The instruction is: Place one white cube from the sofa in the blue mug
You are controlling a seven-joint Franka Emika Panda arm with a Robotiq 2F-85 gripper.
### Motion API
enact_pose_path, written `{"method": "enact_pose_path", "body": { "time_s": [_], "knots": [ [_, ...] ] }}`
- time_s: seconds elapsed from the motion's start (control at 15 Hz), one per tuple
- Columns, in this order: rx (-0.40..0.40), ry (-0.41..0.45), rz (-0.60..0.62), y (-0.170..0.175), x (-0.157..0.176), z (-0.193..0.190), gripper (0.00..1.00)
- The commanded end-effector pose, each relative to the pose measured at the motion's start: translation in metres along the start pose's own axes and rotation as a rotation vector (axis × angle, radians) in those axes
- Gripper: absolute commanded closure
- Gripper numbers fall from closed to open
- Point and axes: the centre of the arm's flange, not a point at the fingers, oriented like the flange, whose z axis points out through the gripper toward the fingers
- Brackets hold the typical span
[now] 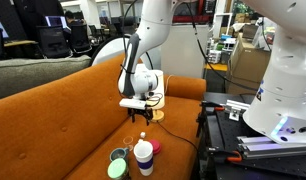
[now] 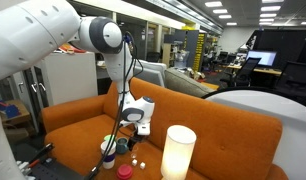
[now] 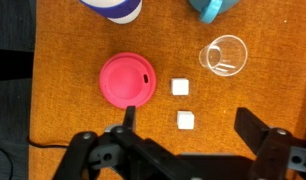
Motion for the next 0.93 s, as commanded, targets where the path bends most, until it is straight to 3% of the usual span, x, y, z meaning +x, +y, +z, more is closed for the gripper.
{"method": "enact_pose_path", "body": {
  "time_s": [0.0,0.4,0.87],
  "knots": [
    [0.000,0.000,0.000,0.000,0.000,0.000,0.00],
    [0.007,-0.014,0.069,-0.014,-0.001,0.023,0.00],
    [0.030,-0.002,0.352,-0.035,0.027,0.088,0.00]
  ]
}}
